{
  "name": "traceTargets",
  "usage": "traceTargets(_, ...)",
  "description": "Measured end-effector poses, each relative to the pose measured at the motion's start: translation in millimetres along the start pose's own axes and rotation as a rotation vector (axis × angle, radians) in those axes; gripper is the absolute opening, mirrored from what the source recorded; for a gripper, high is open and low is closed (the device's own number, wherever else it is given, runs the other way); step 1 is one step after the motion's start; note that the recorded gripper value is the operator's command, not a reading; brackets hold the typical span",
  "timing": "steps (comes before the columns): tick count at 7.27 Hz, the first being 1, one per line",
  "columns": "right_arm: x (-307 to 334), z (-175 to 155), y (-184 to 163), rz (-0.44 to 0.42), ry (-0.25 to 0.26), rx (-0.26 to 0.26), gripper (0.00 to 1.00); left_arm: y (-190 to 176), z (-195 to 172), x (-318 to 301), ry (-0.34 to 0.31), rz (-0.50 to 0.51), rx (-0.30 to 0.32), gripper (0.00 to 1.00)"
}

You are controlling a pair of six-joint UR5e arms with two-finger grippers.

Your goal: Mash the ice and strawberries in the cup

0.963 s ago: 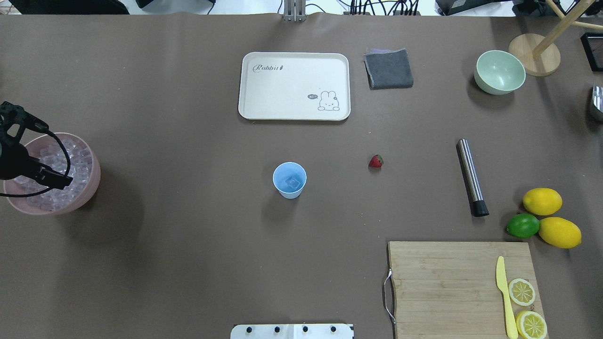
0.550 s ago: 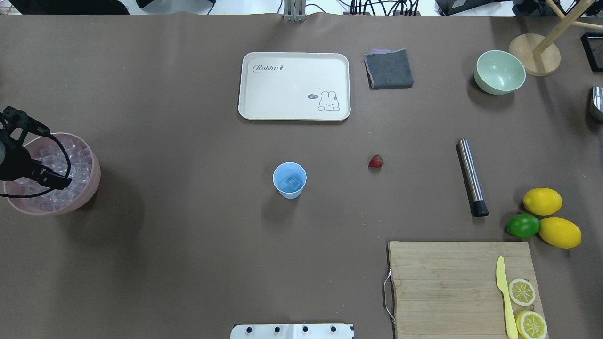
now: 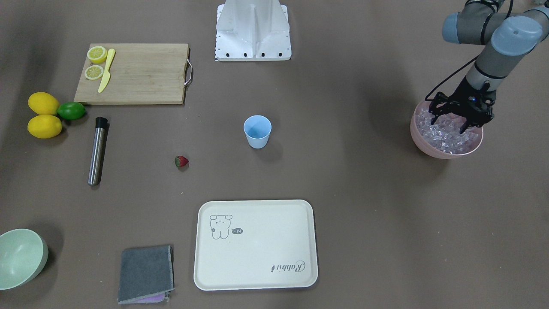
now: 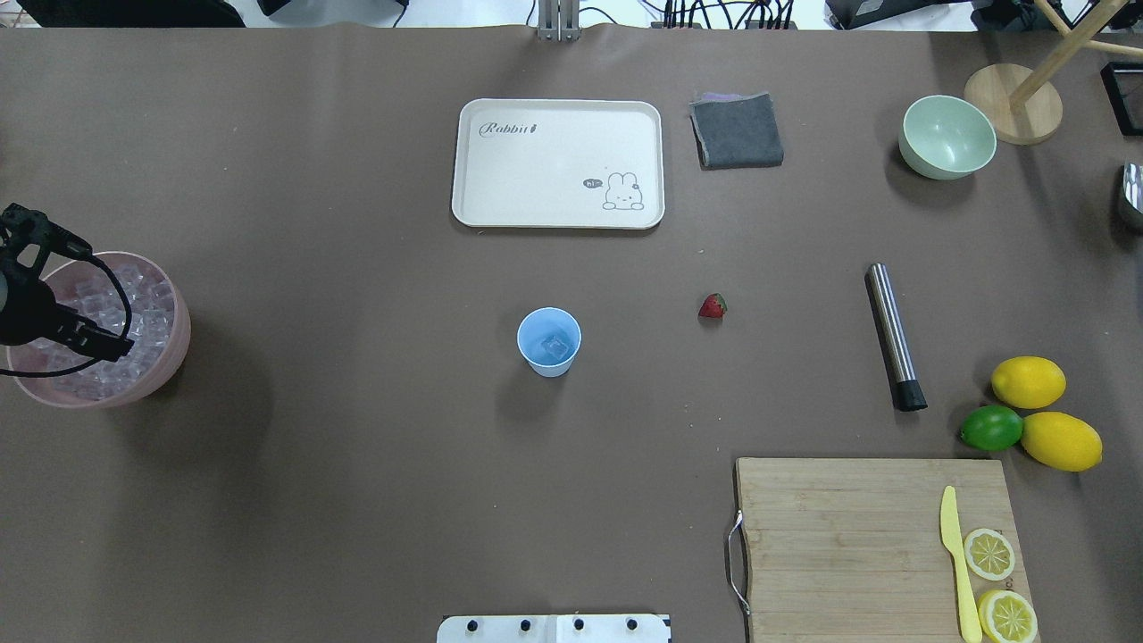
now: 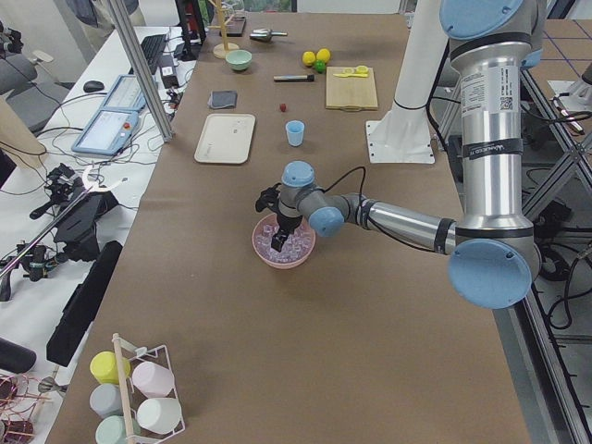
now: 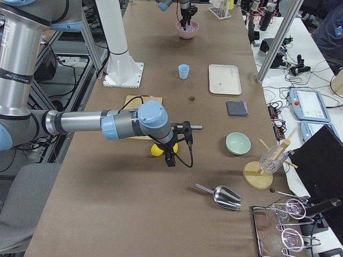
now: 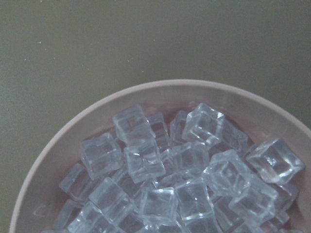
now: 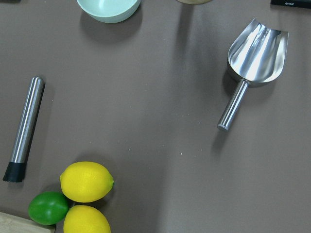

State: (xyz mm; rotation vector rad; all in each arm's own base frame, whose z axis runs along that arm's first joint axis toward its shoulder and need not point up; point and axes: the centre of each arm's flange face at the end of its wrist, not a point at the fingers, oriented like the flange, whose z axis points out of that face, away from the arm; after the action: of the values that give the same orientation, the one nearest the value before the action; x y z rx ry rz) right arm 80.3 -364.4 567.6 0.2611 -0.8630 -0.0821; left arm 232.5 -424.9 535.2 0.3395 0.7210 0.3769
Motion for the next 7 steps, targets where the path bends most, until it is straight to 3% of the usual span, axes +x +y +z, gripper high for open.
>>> traceTargets(7,-0.2,-0.1,-0.4,0.004,0.0,0.001,1.0,6.5,0.9,-2.4,-0.002,-0.019,-0.009,0.81)
